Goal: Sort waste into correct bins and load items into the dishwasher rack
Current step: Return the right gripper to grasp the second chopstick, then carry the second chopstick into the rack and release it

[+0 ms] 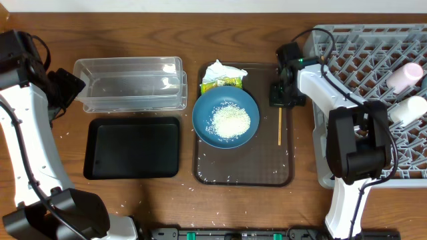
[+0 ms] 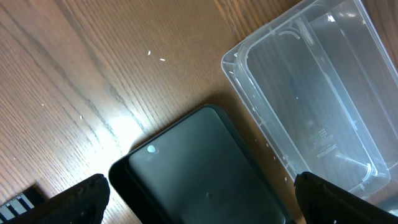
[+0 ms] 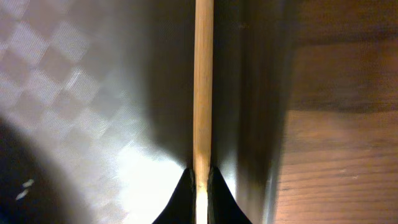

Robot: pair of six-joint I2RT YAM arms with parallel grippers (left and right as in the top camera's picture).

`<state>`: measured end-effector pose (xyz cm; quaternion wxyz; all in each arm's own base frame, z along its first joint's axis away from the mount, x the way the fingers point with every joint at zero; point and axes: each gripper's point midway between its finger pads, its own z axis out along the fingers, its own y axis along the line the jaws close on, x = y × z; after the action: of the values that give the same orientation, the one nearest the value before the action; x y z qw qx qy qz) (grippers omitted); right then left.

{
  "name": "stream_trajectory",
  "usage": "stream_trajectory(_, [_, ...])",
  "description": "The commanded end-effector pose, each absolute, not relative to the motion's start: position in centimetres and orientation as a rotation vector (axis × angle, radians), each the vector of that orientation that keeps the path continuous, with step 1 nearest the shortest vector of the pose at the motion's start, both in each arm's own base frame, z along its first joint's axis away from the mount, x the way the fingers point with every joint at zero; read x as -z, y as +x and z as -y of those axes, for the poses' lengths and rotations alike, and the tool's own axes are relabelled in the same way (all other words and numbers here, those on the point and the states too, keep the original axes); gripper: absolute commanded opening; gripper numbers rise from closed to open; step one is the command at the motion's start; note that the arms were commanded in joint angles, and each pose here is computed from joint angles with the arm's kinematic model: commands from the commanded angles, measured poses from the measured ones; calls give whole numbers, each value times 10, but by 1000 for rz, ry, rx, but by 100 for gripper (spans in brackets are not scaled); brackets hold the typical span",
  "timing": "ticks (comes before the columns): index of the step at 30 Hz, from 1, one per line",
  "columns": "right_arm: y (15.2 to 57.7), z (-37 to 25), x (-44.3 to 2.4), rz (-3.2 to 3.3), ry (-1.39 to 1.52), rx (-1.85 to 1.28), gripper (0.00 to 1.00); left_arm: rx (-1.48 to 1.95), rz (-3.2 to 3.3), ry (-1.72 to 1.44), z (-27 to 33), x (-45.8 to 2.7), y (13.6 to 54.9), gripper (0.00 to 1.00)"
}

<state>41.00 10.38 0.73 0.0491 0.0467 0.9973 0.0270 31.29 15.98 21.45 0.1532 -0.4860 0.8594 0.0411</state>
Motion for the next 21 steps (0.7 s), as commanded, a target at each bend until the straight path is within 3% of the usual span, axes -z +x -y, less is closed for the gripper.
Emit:
stream_trajectory(1, [433, -108, -39, -2976, 178, -173, 1, -120, -2432, -1399, -162, -224, 312, 98])
stream_trajectory(12, [490, -30, -154, -2771, 179, -151, 1, -120, -2432, -1399, -162, -224, 312, 98])
stream_trajectory(16, [495, 7, -165, -2738, 218, -130, 1, -120, -2432, -1399, -162, -224, 312, 98])
stream_trajectory(21, [494, 12, -171, -2709, -12, -327, 1, -120, -2432, -1399, -162, -224, 312, 98])
